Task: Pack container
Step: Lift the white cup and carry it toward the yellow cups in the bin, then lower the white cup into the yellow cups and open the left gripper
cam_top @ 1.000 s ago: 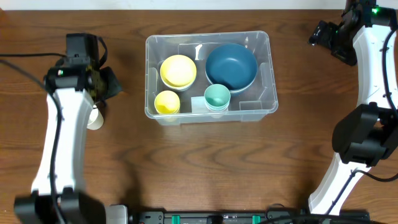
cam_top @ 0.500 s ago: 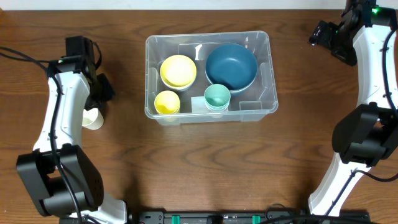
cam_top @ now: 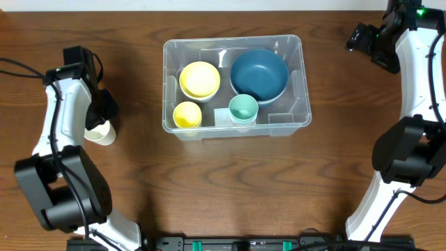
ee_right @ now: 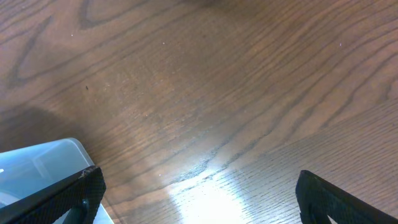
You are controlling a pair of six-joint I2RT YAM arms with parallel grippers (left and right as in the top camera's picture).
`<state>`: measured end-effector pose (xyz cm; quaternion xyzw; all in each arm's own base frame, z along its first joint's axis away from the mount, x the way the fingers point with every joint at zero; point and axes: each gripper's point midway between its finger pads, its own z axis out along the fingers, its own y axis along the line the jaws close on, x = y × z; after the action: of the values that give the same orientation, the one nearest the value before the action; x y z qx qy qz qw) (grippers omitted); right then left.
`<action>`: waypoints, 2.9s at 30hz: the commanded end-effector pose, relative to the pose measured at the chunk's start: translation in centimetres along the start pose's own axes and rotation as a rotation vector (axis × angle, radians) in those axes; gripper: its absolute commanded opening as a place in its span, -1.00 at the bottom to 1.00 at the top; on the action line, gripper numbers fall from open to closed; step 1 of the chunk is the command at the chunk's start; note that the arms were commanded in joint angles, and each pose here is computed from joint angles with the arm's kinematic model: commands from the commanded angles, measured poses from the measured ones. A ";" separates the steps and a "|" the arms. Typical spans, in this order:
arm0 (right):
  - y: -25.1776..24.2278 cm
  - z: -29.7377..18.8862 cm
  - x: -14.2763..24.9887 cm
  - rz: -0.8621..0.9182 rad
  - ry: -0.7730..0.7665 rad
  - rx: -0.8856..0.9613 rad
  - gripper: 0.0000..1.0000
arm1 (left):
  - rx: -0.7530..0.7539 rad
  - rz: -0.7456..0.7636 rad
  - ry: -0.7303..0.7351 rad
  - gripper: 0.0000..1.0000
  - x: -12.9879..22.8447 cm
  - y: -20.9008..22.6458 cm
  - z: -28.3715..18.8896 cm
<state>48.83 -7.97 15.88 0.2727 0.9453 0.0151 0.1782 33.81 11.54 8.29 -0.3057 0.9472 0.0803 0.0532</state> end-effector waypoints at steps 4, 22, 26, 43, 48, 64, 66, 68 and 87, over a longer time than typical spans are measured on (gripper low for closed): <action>0.3 -0.2 -0.1 0.009 -0.005 -0.007 0.99 | -0.037 0.021 0.061 -0.26 0.5 0.1 2.2; 0.2 -0.2 -0.1 0.009 -0.005 -0.007 0.99 | -0.028 0.030 0.142 -0.88 1.5 -0.5 4.3; 0.3 -0.2 -0.1 0.009 -0.005 -0.007 0.98 | 0.026 0.024 0.117 -0.88 1.2 -1.1 2.3; 0.2 -0.2 -0.1 0.009 -0.005 -0.007 0.99 | 0.301 0.041 -0.174 -0.88 1.3 -3.1 -11.1; 0.2 -0.2 -0.1 0.009 -0.005 -0.007 0.99 | 0.393 0.213 -0.233 -0.88 3.7 -6.1 -14.5; 0.2 -0.2 -0.1 0.009 -0.005 -0.007 0.98 | 0.513 0.764 -0.357 -0.88 12.1 -14.1 -19.6; 0.2 -0.2 -0.1 0.009 -0.005 -0.007 0.98 | 0.509 0.795 -0.335 -0.88 12.9 -14.8 -19.0; 0.2 -0.2 -0.1 0.009 -0.005 -0.007 0.98 | 0.502 0.820 -0.309 -0.88 13.5 -15.4 -18.3; 0.2 -0.2 -0.1 0.009 -0.005 -0.007 0.99 | 0.395 0.906 -0.125 0.16 14.7 -17.5 -12.3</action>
<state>48.83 -7.97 15.88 0.2727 0.9453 0.0151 0.1782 31.74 -13.38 16.35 0.1568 0.9760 -0.0742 0.1317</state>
